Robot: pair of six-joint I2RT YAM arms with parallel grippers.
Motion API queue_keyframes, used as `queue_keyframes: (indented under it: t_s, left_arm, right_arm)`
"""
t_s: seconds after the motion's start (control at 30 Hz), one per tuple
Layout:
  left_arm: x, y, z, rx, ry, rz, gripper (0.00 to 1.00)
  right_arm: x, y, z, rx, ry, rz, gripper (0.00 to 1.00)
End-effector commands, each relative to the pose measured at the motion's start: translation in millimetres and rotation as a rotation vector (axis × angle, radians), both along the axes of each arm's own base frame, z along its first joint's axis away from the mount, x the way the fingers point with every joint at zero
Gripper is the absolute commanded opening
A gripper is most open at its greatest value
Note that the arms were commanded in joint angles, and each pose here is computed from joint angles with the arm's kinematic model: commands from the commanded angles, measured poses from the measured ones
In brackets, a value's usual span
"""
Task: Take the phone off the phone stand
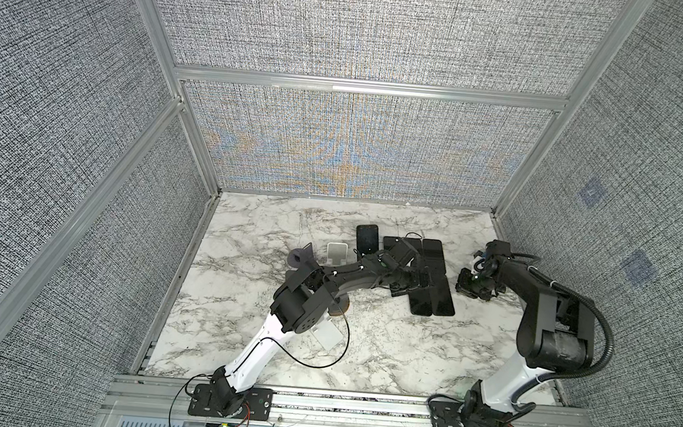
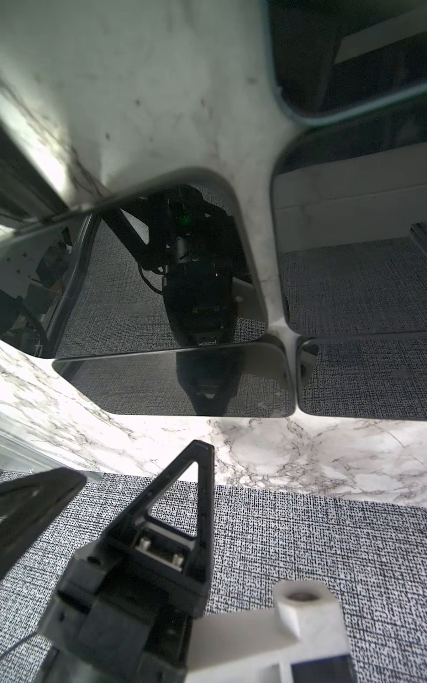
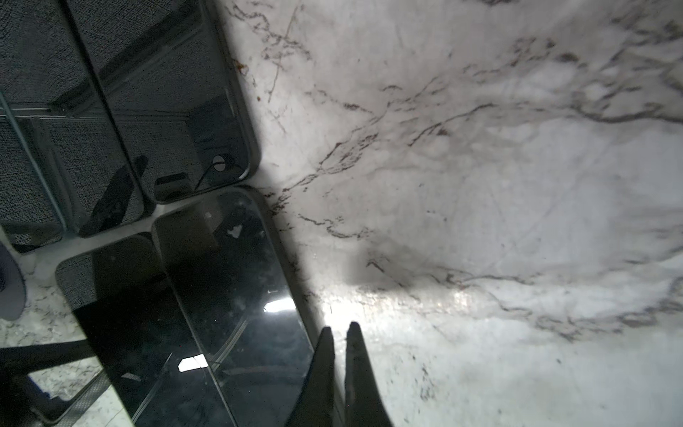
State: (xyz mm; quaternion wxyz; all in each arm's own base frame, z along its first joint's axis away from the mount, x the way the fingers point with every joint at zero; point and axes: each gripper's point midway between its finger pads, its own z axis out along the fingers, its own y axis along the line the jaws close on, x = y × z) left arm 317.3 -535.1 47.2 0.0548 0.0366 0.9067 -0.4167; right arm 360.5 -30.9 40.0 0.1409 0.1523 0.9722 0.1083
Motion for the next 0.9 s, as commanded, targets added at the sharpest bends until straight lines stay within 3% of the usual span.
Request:
queue_keyframes:
  t_s: [0.0,0.43,0.87]
  left_arm:
    - [-9,19,-38,0.133,0.057,0.014,0.98]
    - [-8,35,-28,0.178,0.011,0.043,0.98]
    - [-8,32,-2,0.152,-0.041,0.025,0.98]
  right_arm:
    - [2,-1,4,0.000,-0.020,-0.006,0.06]
    - [-1,-1,-9,-0.007,0.023,0.006,0.09]
    - [11,7,-25,0.023,0.037,0.029,0.09]
